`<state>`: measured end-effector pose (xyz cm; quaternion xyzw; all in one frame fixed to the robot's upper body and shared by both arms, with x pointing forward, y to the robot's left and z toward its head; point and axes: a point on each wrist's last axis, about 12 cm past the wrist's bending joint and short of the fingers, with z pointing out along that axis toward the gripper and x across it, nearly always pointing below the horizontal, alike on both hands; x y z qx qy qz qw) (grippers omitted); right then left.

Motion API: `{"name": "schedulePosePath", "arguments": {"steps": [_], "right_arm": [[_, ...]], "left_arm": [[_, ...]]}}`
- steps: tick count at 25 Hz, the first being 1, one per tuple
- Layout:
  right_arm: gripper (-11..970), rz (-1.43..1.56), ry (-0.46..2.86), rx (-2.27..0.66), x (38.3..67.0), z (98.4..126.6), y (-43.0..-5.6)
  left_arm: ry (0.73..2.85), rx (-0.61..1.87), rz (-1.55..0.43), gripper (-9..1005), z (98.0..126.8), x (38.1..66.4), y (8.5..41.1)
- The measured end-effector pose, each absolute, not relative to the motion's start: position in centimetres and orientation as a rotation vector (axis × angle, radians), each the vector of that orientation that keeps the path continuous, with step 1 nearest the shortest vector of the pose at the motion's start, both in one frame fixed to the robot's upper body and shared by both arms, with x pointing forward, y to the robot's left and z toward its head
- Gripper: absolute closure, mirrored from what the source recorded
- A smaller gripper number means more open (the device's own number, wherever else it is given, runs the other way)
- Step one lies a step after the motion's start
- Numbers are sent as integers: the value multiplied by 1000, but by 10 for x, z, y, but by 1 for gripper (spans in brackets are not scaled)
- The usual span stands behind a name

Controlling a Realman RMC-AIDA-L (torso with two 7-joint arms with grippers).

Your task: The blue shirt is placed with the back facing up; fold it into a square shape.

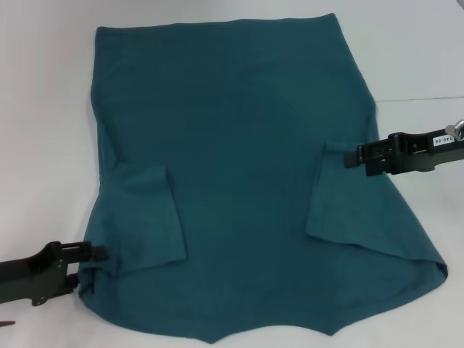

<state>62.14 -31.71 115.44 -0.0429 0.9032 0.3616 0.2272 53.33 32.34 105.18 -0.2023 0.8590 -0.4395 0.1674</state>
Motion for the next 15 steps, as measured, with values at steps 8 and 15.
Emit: {"name": "schedulePosePath", "arguments": {"steps": [8,15], "right_arm": [[277,992,2487,-127,621,1153,-318],[276,983,2488,-122,620,1152,-319]], "left_arm": [[2441,-554,-1267,561,1054,530,325],[2441,-518,-1272,838,1056,531,325]]}}
